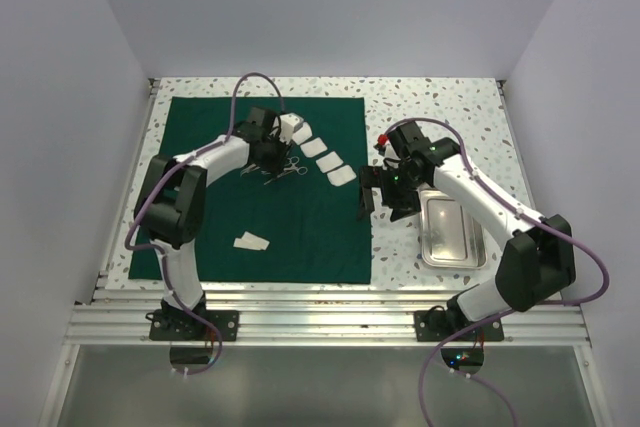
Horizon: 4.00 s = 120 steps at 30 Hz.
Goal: Prepare the surgical pack
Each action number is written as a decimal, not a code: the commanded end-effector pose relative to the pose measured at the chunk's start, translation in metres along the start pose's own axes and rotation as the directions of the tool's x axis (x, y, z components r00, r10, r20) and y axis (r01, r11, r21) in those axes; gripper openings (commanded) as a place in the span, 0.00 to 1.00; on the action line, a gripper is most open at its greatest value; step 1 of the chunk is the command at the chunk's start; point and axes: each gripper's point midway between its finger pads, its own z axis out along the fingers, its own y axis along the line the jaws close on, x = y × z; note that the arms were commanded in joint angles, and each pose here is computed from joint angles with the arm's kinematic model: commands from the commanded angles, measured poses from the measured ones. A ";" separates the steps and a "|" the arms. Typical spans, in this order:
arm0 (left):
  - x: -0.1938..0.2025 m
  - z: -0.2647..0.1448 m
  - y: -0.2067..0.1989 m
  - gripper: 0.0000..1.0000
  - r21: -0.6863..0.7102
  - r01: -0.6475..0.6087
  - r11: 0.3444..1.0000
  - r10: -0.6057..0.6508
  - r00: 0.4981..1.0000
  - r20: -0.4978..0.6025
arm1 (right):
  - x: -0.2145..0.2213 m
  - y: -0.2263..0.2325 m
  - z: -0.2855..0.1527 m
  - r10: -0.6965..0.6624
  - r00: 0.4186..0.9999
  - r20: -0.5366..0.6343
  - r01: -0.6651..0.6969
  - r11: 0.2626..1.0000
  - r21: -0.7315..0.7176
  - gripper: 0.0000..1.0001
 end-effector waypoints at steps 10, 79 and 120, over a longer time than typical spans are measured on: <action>-0.013 0.009 0.008 0.30 -0.031 -0.024 0.999 0.024 0.999 0.022 | -0.005 0.004 -0.006 -0.028 1.000 -0.005 0.028 0.999 -0.045 0.99; -0.071 -0.174 -0.200 0.03 0.833 0.251 0.494 -0.486 0.874 0.024 | -0.097 0.096 -0.007 0.244 0.943 0.228 -0.104 0.862 -0.497 0.00; -0.010 -0.072 -0.050 0.59 0.060 0.398 0.916 -0.400 0.916 0.025 | -0.001 -0.190 0.023 0.186 0.982 -0.035 -0.120 0.755 0.644 0.00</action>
